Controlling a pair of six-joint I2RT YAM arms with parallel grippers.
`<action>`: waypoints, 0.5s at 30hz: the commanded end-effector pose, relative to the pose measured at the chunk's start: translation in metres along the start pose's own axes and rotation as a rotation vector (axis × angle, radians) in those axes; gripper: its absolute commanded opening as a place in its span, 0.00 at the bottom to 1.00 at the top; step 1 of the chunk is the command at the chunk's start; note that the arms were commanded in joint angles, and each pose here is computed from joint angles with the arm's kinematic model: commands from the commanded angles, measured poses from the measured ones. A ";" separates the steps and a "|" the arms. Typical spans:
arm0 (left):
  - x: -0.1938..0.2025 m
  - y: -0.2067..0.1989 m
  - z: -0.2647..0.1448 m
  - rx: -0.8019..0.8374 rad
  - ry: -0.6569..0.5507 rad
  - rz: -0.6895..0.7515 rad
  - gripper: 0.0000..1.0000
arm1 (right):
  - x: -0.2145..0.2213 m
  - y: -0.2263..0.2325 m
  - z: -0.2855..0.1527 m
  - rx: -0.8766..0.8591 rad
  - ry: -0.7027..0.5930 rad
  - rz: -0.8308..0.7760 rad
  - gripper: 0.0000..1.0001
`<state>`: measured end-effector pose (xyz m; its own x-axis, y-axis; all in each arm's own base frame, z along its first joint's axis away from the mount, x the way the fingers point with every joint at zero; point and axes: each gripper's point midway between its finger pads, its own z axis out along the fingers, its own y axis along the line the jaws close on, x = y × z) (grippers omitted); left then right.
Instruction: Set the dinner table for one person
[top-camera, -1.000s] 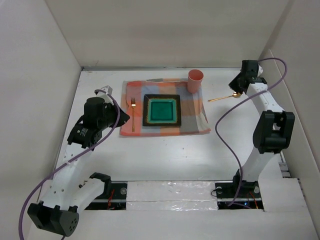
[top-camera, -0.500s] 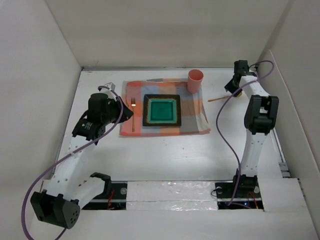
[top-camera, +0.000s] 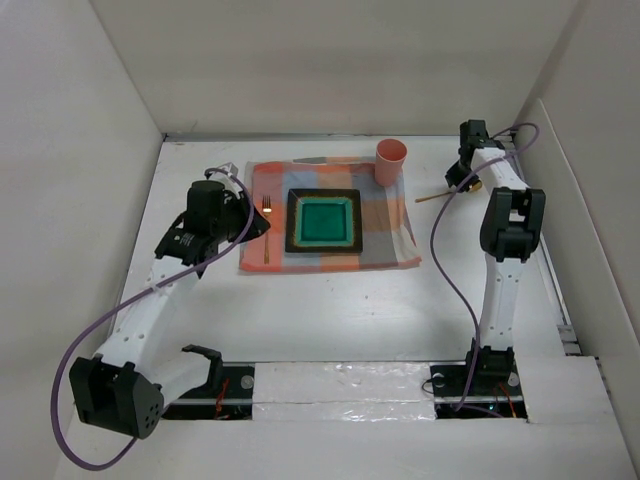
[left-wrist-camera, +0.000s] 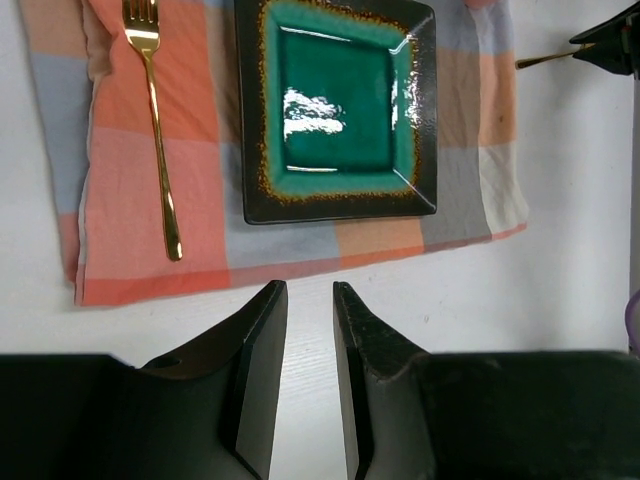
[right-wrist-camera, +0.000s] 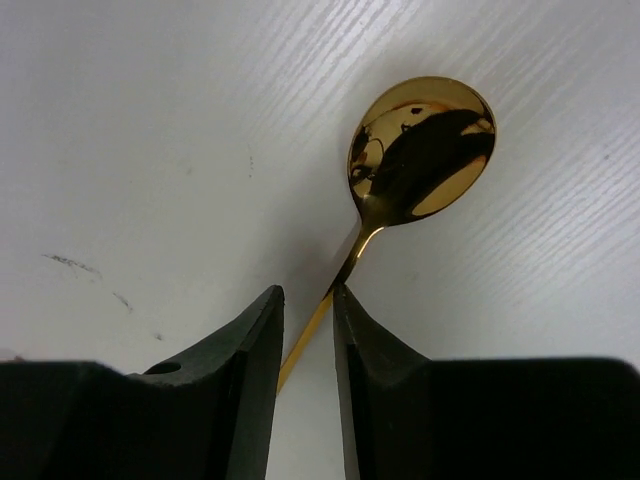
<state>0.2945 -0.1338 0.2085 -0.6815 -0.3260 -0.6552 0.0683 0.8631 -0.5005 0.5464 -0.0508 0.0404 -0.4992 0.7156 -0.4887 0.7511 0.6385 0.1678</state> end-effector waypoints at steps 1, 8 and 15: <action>-0.027 -0.016 -0.002 0.040 -0.072 0.043 0.23 | 0.001 0.002 -0.002 0.044 -0.002 0.014 0.29; -0.045 -0.008 -0.002 -0.032 -0.116 0.088 0.22 | 0.046 -0.020 0.007 0.152 0.117 0.012 0.15; -0.040 0.001 -0.005 -0.060 -0.119 0.113 0.21 | 0.037 -0.027 -0.012 0.110 0.071 0.011 0.00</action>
<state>0.3167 -0.1204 0.2187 -0.6306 -0.2821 -0.7230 0.0604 0.9109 -0.4081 0.5249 -0.0349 0.0311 -0.4942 0.7477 -0.4436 0.7897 0.5994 0.1306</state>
